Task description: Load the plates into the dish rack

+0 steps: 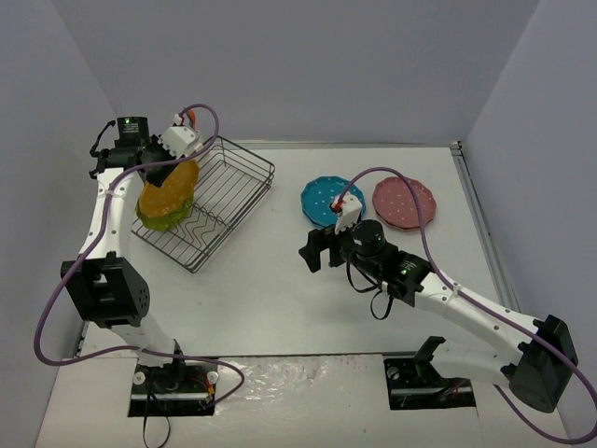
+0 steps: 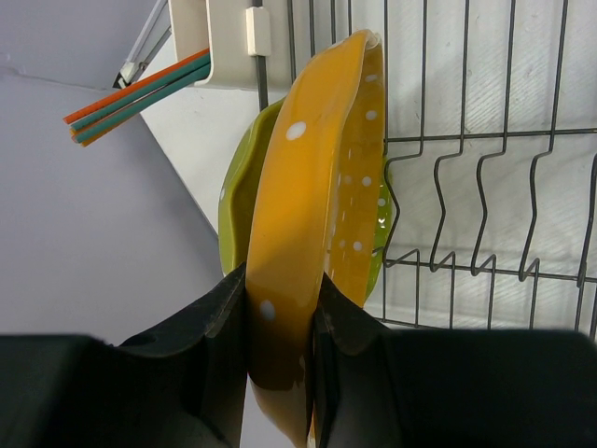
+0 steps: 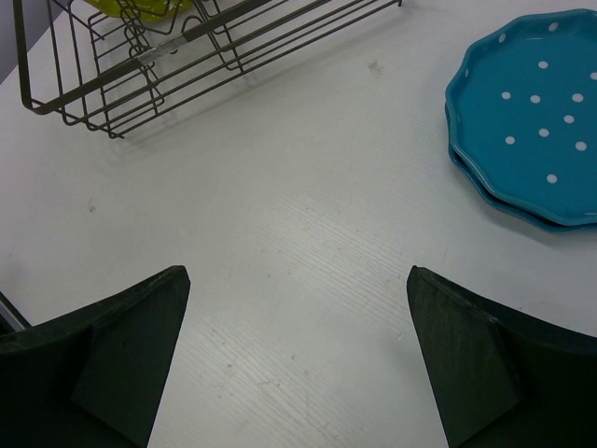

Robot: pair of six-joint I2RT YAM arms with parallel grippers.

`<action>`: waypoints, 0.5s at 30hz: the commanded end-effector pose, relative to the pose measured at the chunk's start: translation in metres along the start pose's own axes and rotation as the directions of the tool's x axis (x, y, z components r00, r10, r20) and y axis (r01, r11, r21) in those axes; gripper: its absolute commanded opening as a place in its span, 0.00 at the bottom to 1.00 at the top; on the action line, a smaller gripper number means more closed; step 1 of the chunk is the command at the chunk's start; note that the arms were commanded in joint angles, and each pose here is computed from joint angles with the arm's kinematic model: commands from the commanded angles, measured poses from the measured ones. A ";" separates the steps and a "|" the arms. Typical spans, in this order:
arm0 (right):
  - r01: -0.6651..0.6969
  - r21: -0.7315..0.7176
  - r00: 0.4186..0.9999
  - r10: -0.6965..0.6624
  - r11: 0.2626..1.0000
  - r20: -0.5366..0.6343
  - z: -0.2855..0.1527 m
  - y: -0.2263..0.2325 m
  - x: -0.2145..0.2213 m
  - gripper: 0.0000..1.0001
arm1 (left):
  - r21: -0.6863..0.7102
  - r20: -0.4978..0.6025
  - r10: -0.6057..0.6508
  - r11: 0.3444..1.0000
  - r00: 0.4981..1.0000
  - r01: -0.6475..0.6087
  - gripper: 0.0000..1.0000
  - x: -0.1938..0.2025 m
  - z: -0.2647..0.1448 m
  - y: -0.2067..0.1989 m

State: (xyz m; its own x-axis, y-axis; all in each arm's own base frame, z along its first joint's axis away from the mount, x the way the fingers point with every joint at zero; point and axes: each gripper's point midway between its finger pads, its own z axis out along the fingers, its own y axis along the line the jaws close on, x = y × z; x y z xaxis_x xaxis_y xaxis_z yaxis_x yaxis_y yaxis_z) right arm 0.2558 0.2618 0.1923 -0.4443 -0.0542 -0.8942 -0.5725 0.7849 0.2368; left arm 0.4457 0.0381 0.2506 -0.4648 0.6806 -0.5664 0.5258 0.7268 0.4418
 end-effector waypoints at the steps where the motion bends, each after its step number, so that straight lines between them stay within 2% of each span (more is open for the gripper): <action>1: 0.001 -0.032 0.997 0.001 0.999 0.083 0.002 0.006 -0.022 1.00 | -0.168 0.163 0.083 0.984 0.983 -0.055 0.00 -0.045 -0.031 0.044; 9: 0.001 -0.035 0.997 0.002 0.999 0.080 0.002 0.005 -0.020 1.00 | -0.131 0.161 0.020 0.991 0.987 0.001 0.00 -0.032 -0.003 0.032; 12: -0.006 -0.038 0.997 0.009 0.999 0.083 0.001 0.006 -0.021 1.00 | -0.127 0.168 0.005 0.992 0.986 0.017 0.07 -0.031 0.003 0.029; 15: -0.019 -0.038 0.996 0.022 0.999 0.085 -0.001 0.006 -0.020 1.00 | -0.121 0.150 0.005 0.993 0.989 0.013 0.08 -0.026 0.006 0.028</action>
State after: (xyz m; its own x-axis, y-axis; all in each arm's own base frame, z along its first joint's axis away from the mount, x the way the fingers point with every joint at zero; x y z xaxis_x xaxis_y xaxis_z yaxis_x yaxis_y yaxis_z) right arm 0.2553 0.2612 0.1889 -0.4514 -0.0545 -0.8906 -0.5744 0.7816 0.2433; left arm 0.4492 0.0332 0.2132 -0.4839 0.6578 -0.5772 0.5407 0.7433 0.3938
